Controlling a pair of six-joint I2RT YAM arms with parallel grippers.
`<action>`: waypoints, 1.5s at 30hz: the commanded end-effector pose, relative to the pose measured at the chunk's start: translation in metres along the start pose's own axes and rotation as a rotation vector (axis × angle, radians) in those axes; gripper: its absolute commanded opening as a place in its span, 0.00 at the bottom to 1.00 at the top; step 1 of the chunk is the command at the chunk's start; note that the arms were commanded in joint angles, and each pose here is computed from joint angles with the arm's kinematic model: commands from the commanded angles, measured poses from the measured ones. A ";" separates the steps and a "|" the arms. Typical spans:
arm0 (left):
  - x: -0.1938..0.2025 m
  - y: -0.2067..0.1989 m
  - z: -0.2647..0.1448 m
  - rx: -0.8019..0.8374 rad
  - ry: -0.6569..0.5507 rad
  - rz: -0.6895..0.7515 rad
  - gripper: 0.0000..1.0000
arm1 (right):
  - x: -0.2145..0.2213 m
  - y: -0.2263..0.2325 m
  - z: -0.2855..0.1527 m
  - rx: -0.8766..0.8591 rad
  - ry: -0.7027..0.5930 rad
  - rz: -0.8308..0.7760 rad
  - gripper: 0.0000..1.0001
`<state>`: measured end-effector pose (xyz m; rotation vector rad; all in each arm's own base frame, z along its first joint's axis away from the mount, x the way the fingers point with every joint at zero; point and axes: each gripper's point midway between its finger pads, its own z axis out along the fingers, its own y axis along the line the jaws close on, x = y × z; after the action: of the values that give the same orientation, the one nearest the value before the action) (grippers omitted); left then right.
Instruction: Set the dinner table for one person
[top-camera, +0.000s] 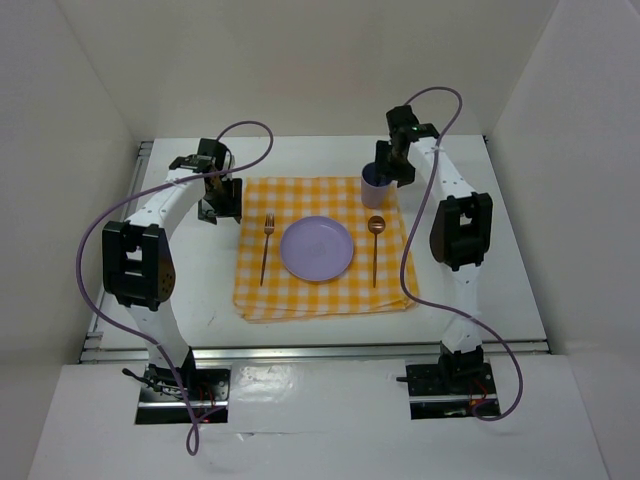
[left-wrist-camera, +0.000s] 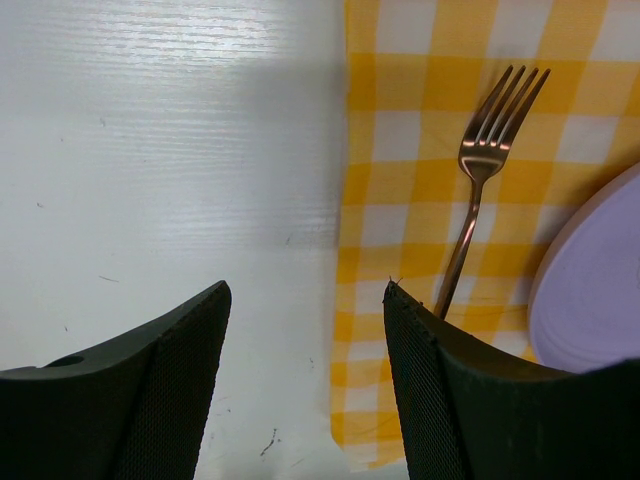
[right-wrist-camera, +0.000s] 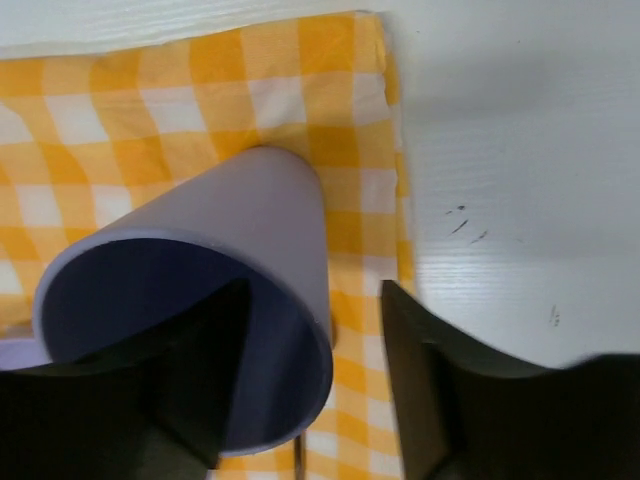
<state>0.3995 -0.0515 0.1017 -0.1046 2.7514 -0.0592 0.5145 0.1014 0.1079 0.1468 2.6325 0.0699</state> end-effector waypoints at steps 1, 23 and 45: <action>-0.003 0.000 -0.007 0.012 -0.020 0.004 0.70 | -0.028 0.018 -0.026 -0.059 -0.101 -0.017 0.68; -0.021 0.027 -0.046 0.001 -0.147 0.014 0.70 | 0.008 -0.034 -0.245 -0.088 -0.416 0.106 1.00; 0.125 0.127 -0.192 -0.328 -0.266 0.218 0.84 | 0.241 -0.030 -0.336 -0.456 -0.233 0.323 1.00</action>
<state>0.2245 0.0576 0.2144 0.0001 2.4622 0.3221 0.1626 0.0793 0.2763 0.4100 2.2649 0.5919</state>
